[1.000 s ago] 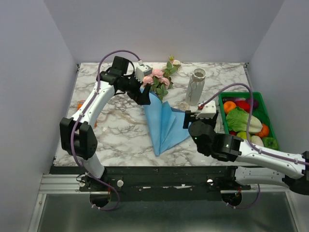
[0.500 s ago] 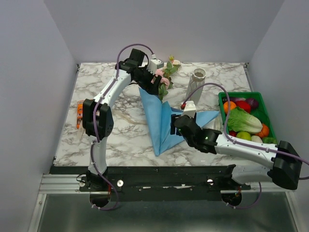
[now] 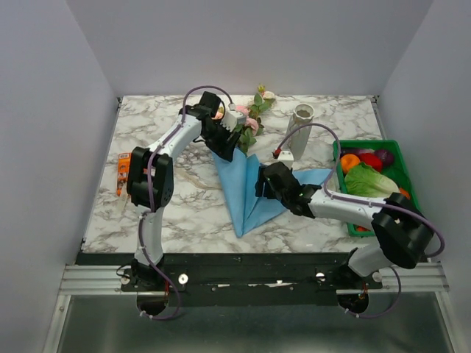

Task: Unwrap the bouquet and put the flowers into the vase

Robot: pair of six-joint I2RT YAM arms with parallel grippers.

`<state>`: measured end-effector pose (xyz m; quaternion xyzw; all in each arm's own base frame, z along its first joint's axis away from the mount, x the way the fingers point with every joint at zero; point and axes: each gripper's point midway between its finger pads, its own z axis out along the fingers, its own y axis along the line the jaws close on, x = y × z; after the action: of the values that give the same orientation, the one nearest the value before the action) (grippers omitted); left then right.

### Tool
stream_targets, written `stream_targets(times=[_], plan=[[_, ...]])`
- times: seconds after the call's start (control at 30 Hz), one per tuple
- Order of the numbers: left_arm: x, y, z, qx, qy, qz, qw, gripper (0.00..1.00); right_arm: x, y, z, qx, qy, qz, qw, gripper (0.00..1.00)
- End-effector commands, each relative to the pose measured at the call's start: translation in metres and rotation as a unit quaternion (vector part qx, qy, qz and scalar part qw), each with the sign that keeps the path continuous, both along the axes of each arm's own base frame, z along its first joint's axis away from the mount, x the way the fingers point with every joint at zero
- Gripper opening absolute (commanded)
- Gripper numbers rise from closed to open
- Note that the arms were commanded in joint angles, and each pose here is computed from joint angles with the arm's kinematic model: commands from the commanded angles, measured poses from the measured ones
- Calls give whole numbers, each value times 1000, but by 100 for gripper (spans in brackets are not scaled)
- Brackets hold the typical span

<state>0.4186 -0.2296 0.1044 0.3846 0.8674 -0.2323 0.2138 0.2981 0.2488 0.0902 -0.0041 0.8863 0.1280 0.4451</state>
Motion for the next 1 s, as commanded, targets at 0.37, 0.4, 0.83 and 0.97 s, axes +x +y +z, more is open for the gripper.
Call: stream_targets(times=[0.37, 0.4, 0.83, 0.97], plan=[[-16, 56, 96, -50, -84, 61, 993, 92, 34, 43, -18, 73, 13, 21, 997, 42], [-19, 60, 105, -54, -91, 66, 992, 92, 35, 44, -16, 75, 11, 21, 997, 29], [-31, 82, 99, -62, -83, 89, 991, 93, 32, 31, 6, 66, -4, 11, 998, 49], [-21, 69, 85, -78, -71, 53, 993, 93, 19, 15, 13, 67, -15, 6, 998, 57]])
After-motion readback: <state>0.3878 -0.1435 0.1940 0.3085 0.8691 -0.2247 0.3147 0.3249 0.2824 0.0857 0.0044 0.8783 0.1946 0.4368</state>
